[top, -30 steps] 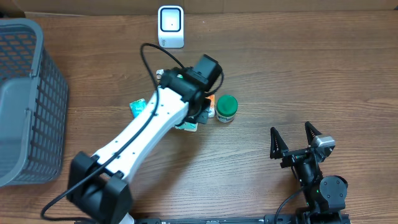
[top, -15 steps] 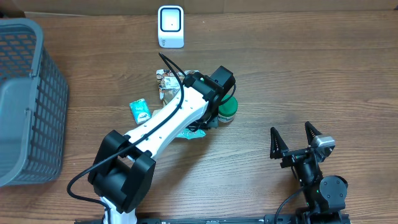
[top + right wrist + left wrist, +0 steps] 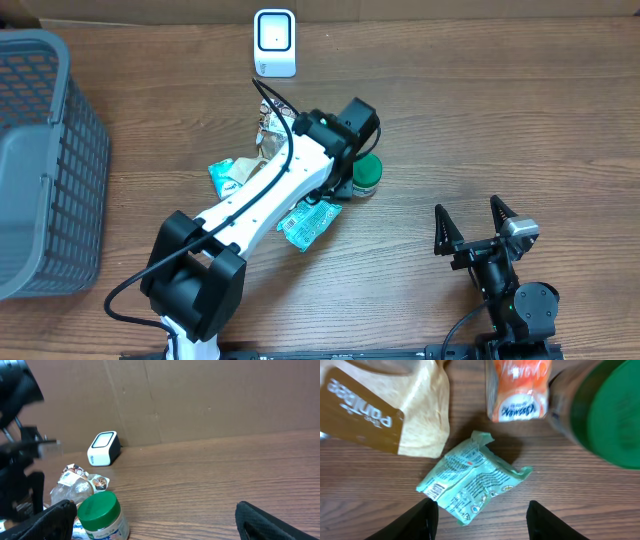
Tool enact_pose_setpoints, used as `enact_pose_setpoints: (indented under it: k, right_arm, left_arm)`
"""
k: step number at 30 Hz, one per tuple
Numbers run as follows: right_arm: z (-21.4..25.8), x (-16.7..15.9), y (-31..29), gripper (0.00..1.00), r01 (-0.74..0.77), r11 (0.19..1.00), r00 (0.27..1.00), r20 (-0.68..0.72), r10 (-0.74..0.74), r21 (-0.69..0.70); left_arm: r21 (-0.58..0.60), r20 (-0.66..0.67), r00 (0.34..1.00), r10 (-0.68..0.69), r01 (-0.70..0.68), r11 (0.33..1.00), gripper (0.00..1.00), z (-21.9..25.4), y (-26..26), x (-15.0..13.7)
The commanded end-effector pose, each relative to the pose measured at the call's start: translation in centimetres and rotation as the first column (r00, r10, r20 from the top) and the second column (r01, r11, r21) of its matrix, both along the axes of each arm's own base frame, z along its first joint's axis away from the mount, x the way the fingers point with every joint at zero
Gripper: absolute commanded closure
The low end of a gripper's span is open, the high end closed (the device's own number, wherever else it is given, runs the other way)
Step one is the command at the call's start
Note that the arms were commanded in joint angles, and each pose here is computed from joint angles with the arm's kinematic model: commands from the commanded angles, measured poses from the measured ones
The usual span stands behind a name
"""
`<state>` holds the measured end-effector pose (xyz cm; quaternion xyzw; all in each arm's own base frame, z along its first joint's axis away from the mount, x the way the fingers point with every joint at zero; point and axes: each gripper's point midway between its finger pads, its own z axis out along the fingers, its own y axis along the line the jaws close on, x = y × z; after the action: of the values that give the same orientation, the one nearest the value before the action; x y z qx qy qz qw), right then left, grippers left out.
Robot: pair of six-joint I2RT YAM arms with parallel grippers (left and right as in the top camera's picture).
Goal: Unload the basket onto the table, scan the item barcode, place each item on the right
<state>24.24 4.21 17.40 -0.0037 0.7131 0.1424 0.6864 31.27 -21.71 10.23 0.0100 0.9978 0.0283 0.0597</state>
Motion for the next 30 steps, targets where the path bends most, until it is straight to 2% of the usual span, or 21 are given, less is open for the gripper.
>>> enact_pose_setpoints:
  k: [1, 7, 12, 17, 22, 24, 28, 30]
  right_arm:
    - [-0.3, 0.1, -0.1, 0.0, 0.004, 1.0, 1.0, -0.002, -0.004, 0.002]
    - [-0.3, 0.1, -0.1, 0.0, 0.004, 1.0, 1.0, -0.002, -0.004, 0.002]
    - [-0.3, 0.1, -0.1, 0.0, 0.004, 1.0, 1.0, -0.002, -0.004, 0.002]
    - [-0.3, 0.1, -0.1, 0.0, 0.004, 1.0, 1.0, -0.002, -0.004, 0.002]
    - [-0.3, 0.1, -0.1, 0.0, 0.004, 1.0, 1.0, -0.002, -0.004, 0.002]
    - [-0.3, 0.1, -0.1, 0.0, 0.004, 1.0, 1.0, -0.002, -0.004, 0.002]
    - [-0.3, 0.1, -0.1, 0.0, 0.004, 1.0, 1.0, -0.002, -0.004, 0.002]
    - [-0.3, 0.1, -0.1, 0.0, 0.004, 1.0, 1.0, -0.002, -0.004, 0.002]
  left_arm:
    - [-0.027, 0.083, 0.997, -0.005, 0.007, 1.0, 0.43, 3.7, 0.3, 2.2]
    - [-0.057, 0.149, 0.989, 0.013, -0.005, 0.998, 0.42, 8.2, 2.7, 4.2]
    - [-0.076, 0.202, 0.978, 0.044, -0.029, 0.997, 0.39, 11.5, 6.8, 5.6]
    - [-0.148, 0.241, 0.969, 0.062, -0.027, 0.989, 0.34, 14.3, 10.9, 6.1]
    - [-0.243, 0.245, 0.969, 0.031, 0.03, 0.97, 0.2, 15.6, 14.5, 6.2]
    - [-0.26, 0.245, 0.969, 0.027, 0.039, 0.965, 0.1, 15.6, 15.9, 6.3]
    - [-0.249, 0.258, 0.963, 0.075, -0.009, 0.968, 0.02, 15.5, 19.0, 7.0]
    - [-0.25, 0.266, 0.959, 0.101, -0.033, 0.968, 0.0, 15.6, 20.0, 7.3]
